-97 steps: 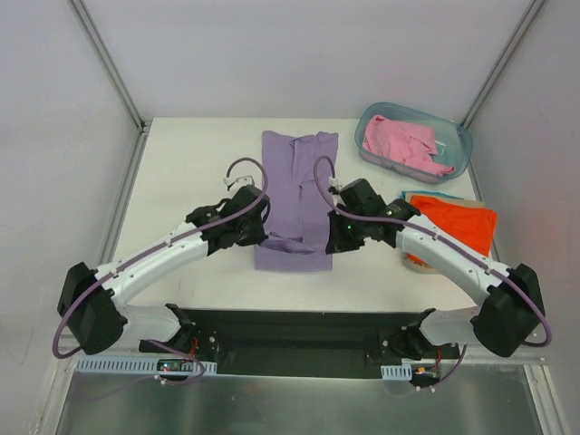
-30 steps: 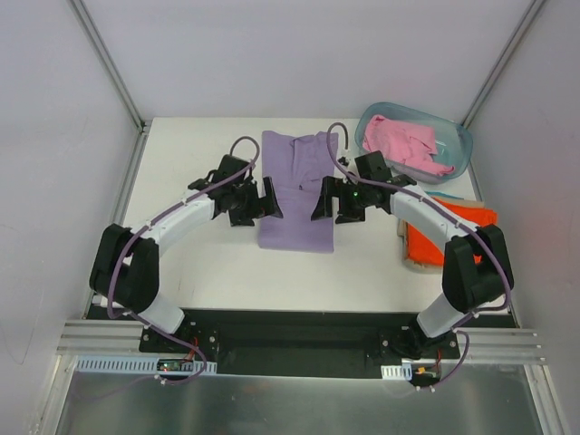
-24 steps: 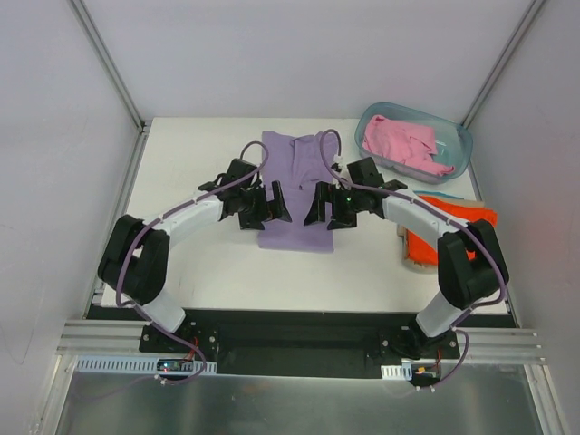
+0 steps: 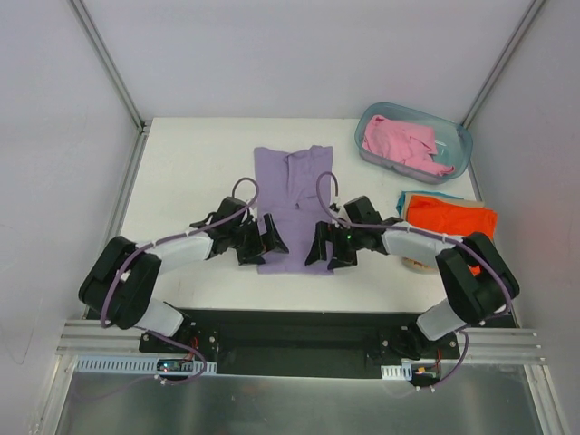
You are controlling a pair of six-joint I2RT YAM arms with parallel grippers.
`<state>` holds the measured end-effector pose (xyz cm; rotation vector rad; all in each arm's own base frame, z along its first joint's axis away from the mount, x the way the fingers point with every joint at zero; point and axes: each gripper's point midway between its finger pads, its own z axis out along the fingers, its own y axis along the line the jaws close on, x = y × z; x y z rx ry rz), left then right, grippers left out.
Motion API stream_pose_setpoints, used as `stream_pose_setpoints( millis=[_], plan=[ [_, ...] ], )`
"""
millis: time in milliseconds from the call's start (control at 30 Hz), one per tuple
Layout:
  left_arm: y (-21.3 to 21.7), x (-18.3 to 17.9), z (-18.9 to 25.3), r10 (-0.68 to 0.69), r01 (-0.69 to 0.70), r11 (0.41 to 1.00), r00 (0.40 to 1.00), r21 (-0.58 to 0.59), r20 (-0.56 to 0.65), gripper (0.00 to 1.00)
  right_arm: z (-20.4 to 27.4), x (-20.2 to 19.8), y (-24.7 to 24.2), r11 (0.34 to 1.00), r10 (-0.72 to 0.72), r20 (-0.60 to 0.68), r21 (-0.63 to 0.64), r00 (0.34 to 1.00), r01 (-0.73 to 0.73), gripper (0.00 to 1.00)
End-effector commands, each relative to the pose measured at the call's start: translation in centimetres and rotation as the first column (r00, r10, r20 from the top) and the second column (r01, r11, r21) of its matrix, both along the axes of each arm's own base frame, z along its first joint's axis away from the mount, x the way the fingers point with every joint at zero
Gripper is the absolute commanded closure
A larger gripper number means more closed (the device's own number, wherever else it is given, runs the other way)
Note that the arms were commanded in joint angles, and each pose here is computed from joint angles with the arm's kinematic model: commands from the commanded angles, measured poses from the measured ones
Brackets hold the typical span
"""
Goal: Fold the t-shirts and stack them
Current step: Fold the folded rectangular tshirt in 1/3 of the way, then grab one side of the 2/3 rectangular tshirt with both arms
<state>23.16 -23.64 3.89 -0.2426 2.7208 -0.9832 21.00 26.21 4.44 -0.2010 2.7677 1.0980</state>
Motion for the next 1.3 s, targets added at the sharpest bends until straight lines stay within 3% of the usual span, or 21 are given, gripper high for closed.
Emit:
stream_pose_setpoints(
  millis=[0,167,333,433,600,767,933,1000,1100,1267],
  plan=[
    [3.8,-6.7,-3.2,0.053,-0.025,0.988,0.982,0.152,-0.183,0.00,-1.3,-5.0,-3.5,0.982,0.014,-0.048,-0.190,0.999,-0.023,0.04],
    [3.3,-6.9,0.8,0.012,-0.004,0.996,0.996,0.087,-0.088,0.01,1.9,-5.3,-3.1,0.973,0.064,0.094,-0.228,0.994,-0.041,0.04],
    [3.9,-8.2,2.0,0.011,-0.006,0.996,0.998,0.084,-0.063,0.01,4.9,-3.2,-5.2,0.958,-0.051,0.353,-0.248,0.934,0.146,0.04],
    [5.0,-9.0,1.7,0.033,-0.025,0.993,0.997,0.118,-0.068,0.01,4.6,-3.5,-6.6,0.944,-0.146,0.365,-0.228,0.919,0.241,0.04],
    [6.5,-10.2,0.1,0.066,-0.042,0.980,0.991,0.194,-0.120,0.03,3.1,-5.4,-5.4,0.970,-0.112,0.279,-0.180,0.954,0.166,0.03],
    [7.6,-10.7,-2.0,0.125,-0.075,0.960,0.976,0.271,-0.176,0.23,1.1,-6.7,-4.1,0.981,-0.107,0.183,-0.140,0.977,0.133,0.01],
    [8.0,-9.9,-2.6,0.179,-0.114,0.940,0.967,0.323,-0.180,0.37,0.9,-7.0,-3.1,0.987,-0.066,0.153,-0.137,0.986,0.087,0.07],
    [8.0,-9.7,-2.7,0.188,-0.117,0.935,0.964,0.334,-0.189,0.48,0.5,-7.1,-2.7,0.987,-0.059,0.136,-0.141,0.989,0.078,0.09],
    [8.2,-9.7,-3.2,0.193,-0.112,0.929,0.960,0.353,-0.203,0.61,-0.2,-7.6,-2.1,0.989,-0.045,0.099,-0.137,0.994,0.058,0.14],
    [8.2,-9.6,-3.9,0.203,-0.105,0.919,0.952,0.380,-0.227,0.72,-1.4,-8.4,-1.3,0.990,-0.013,0.037,-0.137,0.999,0.018,0.28]
  ],
)
